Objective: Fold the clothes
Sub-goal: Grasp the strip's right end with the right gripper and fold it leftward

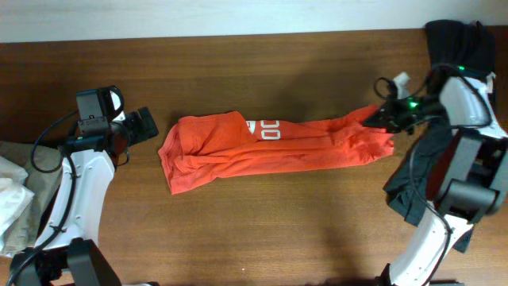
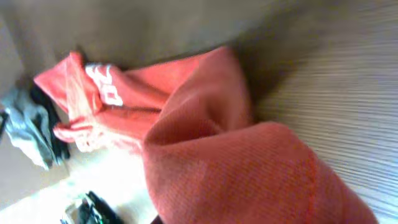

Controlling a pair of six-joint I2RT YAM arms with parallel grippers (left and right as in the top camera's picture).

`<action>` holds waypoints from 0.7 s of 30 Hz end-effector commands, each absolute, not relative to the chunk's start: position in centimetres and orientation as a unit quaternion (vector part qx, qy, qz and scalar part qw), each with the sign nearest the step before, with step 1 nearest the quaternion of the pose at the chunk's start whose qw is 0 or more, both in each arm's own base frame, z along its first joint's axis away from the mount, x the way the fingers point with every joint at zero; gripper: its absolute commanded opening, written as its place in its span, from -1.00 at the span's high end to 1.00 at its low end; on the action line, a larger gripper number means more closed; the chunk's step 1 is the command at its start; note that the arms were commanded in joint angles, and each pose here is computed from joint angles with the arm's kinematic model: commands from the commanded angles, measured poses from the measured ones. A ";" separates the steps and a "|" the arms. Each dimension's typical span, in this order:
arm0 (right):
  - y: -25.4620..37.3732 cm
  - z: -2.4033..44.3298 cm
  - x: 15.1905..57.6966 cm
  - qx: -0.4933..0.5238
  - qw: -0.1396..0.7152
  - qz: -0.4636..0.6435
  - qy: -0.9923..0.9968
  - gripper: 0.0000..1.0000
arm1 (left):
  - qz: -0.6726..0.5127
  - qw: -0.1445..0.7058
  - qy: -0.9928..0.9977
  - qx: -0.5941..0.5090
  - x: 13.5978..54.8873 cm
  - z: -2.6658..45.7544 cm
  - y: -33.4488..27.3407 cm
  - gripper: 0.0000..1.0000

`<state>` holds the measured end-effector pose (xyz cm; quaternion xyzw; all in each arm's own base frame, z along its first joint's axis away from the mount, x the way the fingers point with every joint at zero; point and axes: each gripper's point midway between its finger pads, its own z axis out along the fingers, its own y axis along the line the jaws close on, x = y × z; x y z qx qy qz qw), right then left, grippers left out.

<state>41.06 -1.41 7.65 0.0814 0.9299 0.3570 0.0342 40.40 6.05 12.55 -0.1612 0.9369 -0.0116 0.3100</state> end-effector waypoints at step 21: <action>21.6 8.0 41.2 -0.019 0.022 0.234 0.972 0.92 | -0.029 0.324 0.932 -0.158 40.5 14.0 5.7 -0.98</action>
